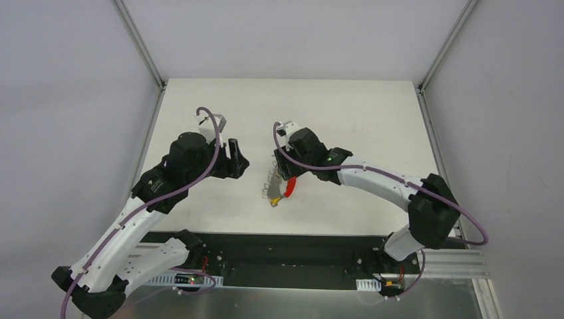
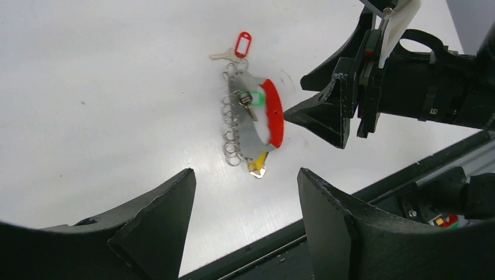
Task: Put the keys on the keyring
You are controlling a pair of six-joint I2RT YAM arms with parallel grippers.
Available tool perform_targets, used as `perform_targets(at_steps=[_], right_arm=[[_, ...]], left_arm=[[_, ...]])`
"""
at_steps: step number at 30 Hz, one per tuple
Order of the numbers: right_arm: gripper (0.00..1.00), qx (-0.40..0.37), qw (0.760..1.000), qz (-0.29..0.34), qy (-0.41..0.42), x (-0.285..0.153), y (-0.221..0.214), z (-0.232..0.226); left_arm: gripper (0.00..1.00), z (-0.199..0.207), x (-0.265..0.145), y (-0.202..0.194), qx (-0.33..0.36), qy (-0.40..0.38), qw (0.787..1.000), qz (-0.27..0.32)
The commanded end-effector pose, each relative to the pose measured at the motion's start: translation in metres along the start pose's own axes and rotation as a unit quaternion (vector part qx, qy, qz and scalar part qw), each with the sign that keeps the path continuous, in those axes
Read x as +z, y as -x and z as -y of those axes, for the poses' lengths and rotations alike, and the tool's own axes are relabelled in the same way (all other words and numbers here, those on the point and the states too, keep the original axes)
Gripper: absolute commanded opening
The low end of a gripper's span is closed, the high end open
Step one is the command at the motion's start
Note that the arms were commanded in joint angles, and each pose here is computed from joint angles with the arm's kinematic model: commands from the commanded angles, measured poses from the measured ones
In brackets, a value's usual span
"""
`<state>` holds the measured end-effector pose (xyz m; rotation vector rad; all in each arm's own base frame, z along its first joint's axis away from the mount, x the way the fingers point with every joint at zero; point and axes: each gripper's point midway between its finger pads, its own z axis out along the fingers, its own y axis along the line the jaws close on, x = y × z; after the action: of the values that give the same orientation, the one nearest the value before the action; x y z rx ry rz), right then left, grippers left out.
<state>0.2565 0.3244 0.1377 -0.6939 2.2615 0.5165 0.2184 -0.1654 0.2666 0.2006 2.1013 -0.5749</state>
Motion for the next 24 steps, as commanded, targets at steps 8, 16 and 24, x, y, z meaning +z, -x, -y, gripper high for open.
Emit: perform_targets(at_steps=[8,16,24], right_arm=[[0.62,-0.194,0.968,-0.012,0.161,0.037,0.021,-0.023],[0.56,-0.265,0.934,-0.065,0.23,0.047,0.02,-0.008],[0.54,-0.281,0.93,-0.087,0.221,0.047,-0.009,0.011]], left_arm=[[0.65,-0.056,-0.007,-0.022,-0.007,0.105,0.994,0.004],[0.67,-0.055,-0.015,-0.027,-0.012,0.089,0.996,0.013],[0.66,-0.045,0.002,-0.036,-0.023,0.053,0.998,-0.028]])
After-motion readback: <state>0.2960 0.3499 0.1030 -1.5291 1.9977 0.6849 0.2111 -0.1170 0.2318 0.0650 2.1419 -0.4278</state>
